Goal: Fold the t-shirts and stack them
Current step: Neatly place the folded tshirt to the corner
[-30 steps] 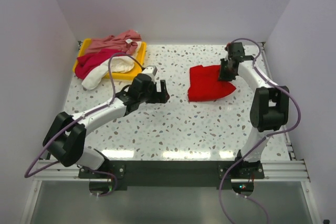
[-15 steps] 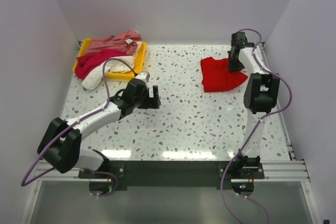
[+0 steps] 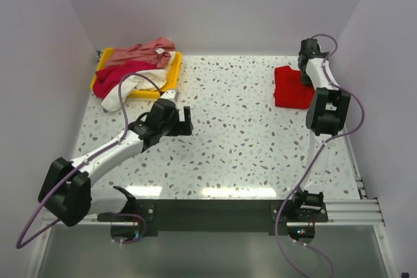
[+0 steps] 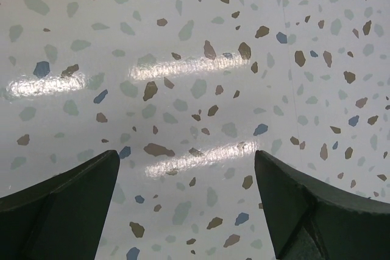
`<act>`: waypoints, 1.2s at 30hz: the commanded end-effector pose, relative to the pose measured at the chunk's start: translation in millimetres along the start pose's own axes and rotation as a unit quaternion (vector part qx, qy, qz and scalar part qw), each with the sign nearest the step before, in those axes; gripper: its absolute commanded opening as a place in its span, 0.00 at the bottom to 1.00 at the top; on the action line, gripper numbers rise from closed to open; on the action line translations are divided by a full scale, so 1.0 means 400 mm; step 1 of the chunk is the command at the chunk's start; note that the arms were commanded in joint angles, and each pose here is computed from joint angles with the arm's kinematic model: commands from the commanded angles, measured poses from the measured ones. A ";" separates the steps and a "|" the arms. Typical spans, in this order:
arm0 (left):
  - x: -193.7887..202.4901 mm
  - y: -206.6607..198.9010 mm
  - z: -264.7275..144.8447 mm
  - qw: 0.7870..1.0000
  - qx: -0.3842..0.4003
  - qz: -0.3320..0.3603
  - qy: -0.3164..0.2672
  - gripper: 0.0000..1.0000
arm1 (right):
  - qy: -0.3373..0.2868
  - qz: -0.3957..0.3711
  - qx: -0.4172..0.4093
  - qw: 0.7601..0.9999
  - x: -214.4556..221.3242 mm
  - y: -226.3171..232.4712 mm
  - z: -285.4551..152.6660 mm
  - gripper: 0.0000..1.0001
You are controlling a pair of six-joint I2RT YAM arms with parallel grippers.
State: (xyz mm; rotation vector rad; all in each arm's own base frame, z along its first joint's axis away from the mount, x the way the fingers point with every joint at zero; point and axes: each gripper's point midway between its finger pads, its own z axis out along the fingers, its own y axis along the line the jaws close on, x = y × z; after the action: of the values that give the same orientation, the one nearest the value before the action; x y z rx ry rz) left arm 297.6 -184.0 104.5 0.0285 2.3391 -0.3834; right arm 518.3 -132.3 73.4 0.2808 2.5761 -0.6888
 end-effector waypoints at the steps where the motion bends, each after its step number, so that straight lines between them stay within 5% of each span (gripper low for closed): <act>1: -0.014 0.029 -0.030 1.000 -0.021 0.002 -0.015 0.98 | -0.053 0.021 0.057 0.997 -0.095 -0.092 -0.003 0.00; 7: 0.006 0.042 -0.033 1.000 -0.030 -0.002 -0.001 0.98 | -0.055 0.031 0.071 0.995 -0.106 -0.104 0.045 0.04; 11: 0.000 0.043 -0.039 0.999 -0.033 -0.003 -0.004 0.98 | -0.049 0.040 0.072 0.995 -0.098 -0.096 0.058 0.61; 17: -0.024 0.033 -0.067 1.000 -0.023 -0.004 -0.019 1.00 | -0.059 0.084 0.079 0.992 -0.080 -0.130 -0.010 0.98; 27: -0.054 0.038 -0.142 0.998 -0.017 -0.003 -0.052 1.00 | -0.091 0.200 0.023 0.975 0.081 -0.173 -0.243 0.99; 36: -0.067 0.047 -0.195 0.997 -0.014 -0.001 -0.075 1.00 | -0.108 0.146 -0.166 0.969 0.255 0.053 -0.463 0.99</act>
State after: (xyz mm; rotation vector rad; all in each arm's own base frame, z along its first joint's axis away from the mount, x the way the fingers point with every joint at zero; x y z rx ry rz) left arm 268.8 -151.0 169.4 -0.0272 2.2019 -0.3839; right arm 379.8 -62.7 175.5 0.5223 2.2655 -0.3812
